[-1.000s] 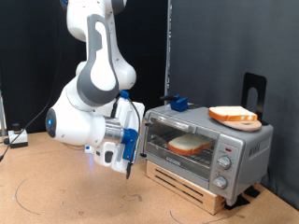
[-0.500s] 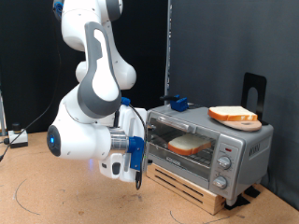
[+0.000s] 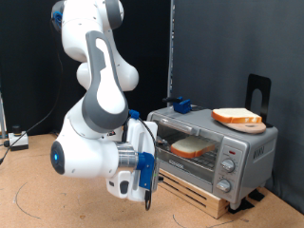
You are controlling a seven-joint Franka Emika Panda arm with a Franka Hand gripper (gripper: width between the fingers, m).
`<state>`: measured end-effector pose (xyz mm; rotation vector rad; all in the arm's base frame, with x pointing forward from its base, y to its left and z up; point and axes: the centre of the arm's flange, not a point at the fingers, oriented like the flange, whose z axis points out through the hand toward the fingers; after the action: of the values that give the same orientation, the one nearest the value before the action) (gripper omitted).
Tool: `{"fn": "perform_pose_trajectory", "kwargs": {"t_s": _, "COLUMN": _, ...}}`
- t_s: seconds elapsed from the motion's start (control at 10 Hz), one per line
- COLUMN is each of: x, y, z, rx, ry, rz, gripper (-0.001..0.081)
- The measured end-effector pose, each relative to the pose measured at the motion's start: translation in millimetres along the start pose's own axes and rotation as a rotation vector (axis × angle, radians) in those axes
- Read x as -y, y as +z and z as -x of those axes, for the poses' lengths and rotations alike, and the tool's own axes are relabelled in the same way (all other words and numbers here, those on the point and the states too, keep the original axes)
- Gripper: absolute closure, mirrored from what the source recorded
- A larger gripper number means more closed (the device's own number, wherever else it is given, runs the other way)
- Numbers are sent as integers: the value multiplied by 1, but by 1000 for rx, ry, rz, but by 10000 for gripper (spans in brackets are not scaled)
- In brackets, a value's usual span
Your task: Make a piece of toast with the oven
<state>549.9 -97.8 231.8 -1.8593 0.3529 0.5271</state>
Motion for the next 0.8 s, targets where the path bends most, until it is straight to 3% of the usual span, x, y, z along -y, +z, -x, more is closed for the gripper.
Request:
{"fn": "perform_pose_trajectory", "kwargs": {"t_s": 0.2, "x": 0, "y": 3, "z": -24, "rx": 28, "ry": 63, "rz": 1, "gripper": -1}}
{"fn": "perform_pose_trajectory", "kwargs": {"t_s": 0.5, "x": -1, "y": 8, "z": -29, "rx": 25, "ry": 43, "rz": -30, "gripper": -1}}
{"fn": "perform_pose_trajectory", "kwargs": {"t_s": 0.8, "x": -9, "y": 35, "z": -53, "rx": 77, "ry": 92, "rz": -49, "gripper": -1}}
